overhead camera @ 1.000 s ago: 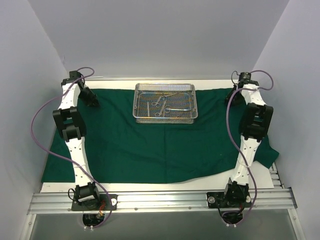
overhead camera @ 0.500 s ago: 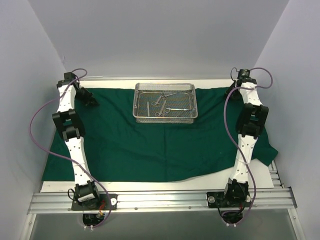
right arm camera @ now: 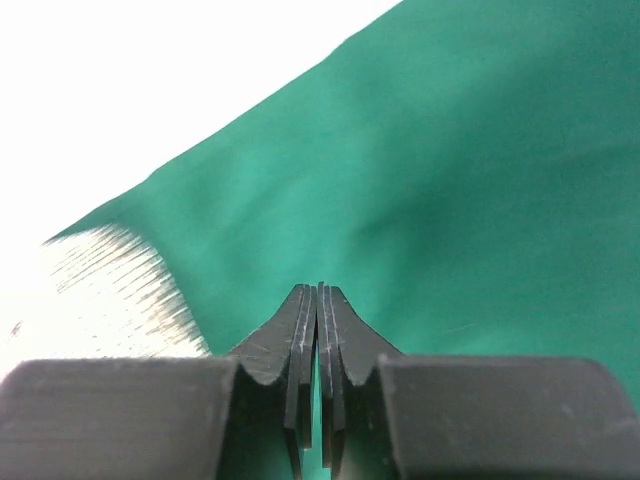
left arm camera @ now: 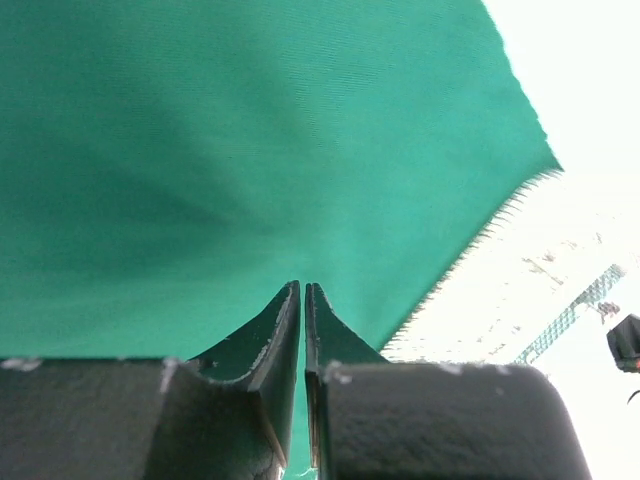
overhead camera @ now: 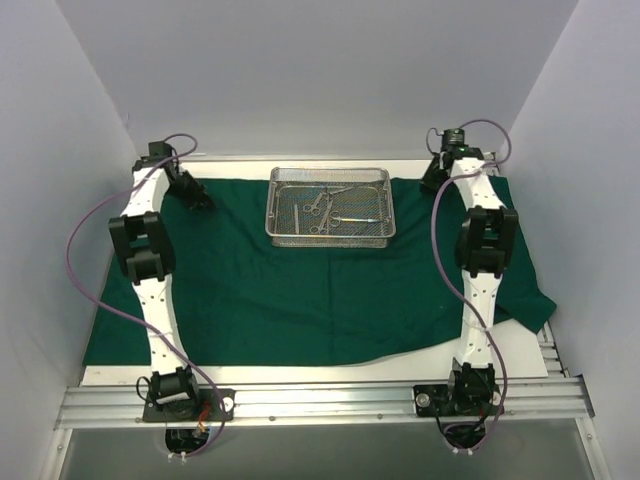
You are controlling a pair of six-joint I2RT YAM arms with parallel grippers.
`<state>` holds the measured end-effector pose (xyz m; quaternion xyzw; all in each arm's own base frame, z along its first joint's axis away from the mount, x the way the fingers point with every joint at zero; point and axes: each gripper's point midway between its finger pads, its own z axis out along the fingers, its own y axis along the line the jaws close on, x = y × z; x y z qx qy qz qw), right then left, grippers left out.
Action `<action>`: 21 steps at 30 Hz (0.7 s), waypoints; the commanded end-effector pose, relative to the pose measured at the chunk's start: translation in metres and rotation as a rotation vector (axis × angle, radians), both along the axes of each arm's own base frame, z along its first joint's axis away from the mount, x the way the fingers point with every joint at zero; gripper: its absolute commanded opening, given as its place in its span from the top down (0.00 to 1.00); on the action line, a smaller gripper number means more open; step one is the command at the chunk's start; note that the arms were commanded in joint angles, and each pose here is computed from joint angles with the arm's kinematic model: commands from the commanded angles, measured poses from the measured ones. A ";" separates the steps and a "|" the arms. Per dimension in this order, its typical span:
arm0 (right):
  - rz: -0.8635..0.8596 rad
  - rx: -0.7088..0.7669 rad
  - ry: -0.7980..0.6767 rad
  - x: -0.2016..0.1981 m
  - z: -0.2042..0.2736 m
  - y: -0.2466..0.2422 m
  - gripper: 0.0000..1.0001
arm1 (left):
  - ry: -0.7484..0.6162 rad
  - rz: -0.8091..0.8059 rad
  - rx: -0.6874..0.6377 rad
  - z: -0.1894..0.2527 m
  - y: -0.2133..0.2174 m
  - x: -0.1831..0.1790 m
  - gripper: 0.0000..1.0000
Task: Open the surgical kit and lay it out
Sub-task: Smooth out the surgical kit at the center of the board.
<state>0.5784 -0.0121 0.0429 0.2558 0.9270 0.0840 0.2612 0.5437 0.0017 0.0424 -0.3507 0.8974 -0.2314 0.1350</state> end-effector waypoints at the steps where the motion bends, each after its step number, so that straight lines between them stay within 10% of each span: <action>1: 0.071 0.002 -0.083 -0.003 0.051 0.040 0.99 | -0.214 -0.087 -0.025 0.066 -0.047 0.035 0.86; 21: 0.099 0.057 0.062 -0.004 -0.059 0.079 1.00 | -0.016 -0.055 -0.219 -0.028 -0.150 0.046 0.96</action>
